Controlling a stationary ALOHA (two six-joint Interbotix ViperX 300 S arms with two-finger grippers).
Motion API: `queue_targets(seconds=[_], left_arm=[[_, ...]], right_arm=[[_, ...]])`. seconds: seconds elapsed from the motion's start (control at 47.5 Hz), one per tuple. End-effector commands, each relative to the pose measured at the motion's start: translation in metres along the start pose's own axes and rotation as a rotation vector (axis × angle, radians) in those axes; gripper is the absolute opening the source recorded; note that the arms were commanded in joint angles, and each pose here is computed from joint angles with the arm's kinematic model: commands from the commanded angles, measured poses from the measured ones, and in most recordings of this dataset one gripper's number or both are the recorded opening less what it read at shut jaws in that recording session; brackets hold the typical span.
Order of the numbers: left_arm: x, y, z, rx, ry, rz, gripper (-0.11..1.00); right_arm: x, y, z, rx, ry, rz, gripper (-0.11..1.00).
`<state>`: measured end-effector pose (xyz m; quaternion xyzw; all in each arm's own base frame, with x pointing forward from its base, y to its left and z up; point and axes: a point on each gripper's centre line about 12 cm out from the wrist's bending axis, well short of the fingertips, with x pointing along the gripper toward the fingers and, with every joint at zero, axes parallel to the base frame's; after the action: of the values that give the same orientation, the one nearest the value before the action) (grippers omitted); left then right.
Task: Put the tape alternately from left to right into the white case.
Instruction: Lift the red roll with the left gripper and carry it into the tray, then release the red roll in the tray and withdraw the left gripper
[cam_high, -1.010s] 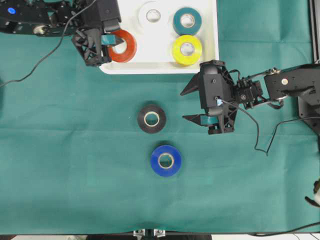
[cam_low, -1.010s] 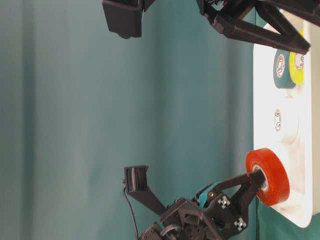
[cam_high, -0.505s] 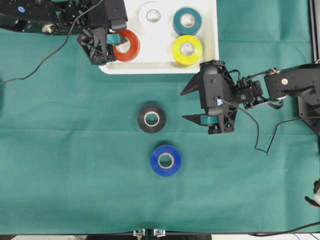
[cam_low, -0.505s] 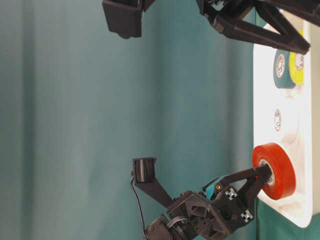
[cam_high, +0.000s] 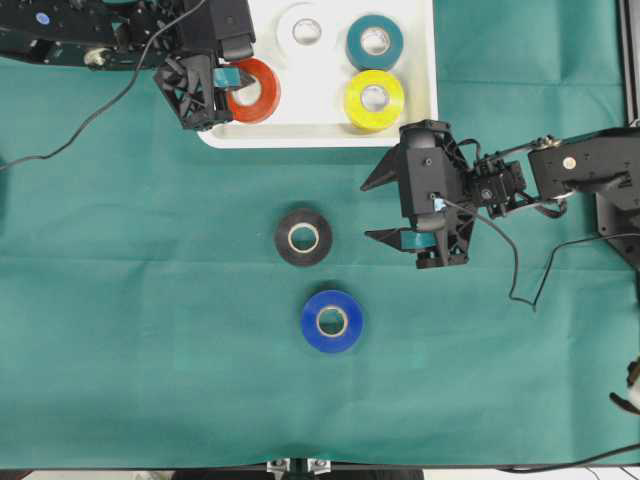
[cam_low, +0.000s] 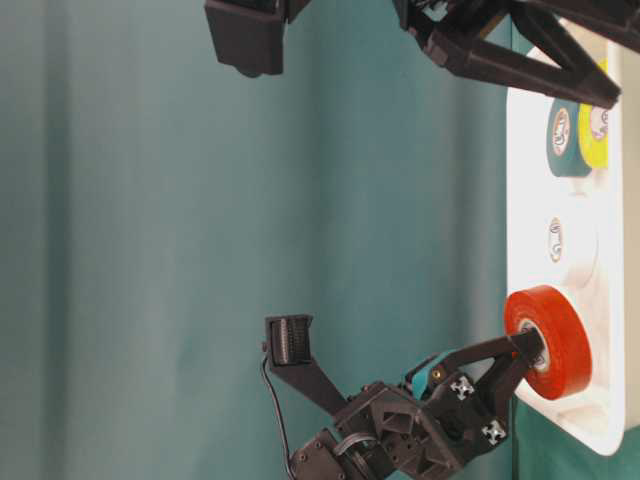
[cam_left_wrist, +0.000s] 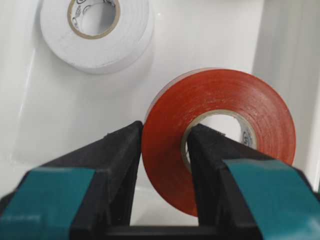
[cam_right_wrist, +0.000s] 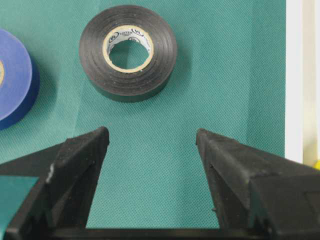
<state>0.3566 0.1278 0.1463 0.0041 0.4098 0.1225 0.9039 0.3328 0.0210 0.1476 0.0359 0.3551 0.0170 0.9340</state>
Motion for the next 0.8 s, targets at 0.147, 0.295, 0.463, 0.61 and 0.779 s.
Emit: queue_targets(seconds=[0.147, 0.295, 0.463, 0.61, 0.779], left_arm=[[-0.007, 0.0019, 0.0078, 0.0, -0.036, 0.008, 0.08], [-0.0099, 0.0008, 0.0051, -0.001, -0.035, 0.006, 0.43], [-0.0124, -0.0003, 0.0019, -0.002, -0.032, 0.004, 0.76], [-0.0127, -0.001, 0.0011, -0.001, -0.031, 0.003, 0.75], [-0.0127, -0.0021, 0.0013, 0.0, -0.031, 0.001, 0.75]], right_arm=[[-0.0022, 0.0016, 0.0074, 0.002, -0.027, 0.007, 0.8], [-0.0022, 0.0021, 0.0073, 0.001, -0.026, 0.008, 0.8], [-0.0022, 0.0016, 0.0074, 0.002, -0.027, 0.007, 0.8], [-0.0022, 0.0021, 0.0073, -0.001, -0.026, 0.008, 0.8], [-0.0022, 0.0021, 0.0073, -0.001, -0.026, 0.008, 0.8]])
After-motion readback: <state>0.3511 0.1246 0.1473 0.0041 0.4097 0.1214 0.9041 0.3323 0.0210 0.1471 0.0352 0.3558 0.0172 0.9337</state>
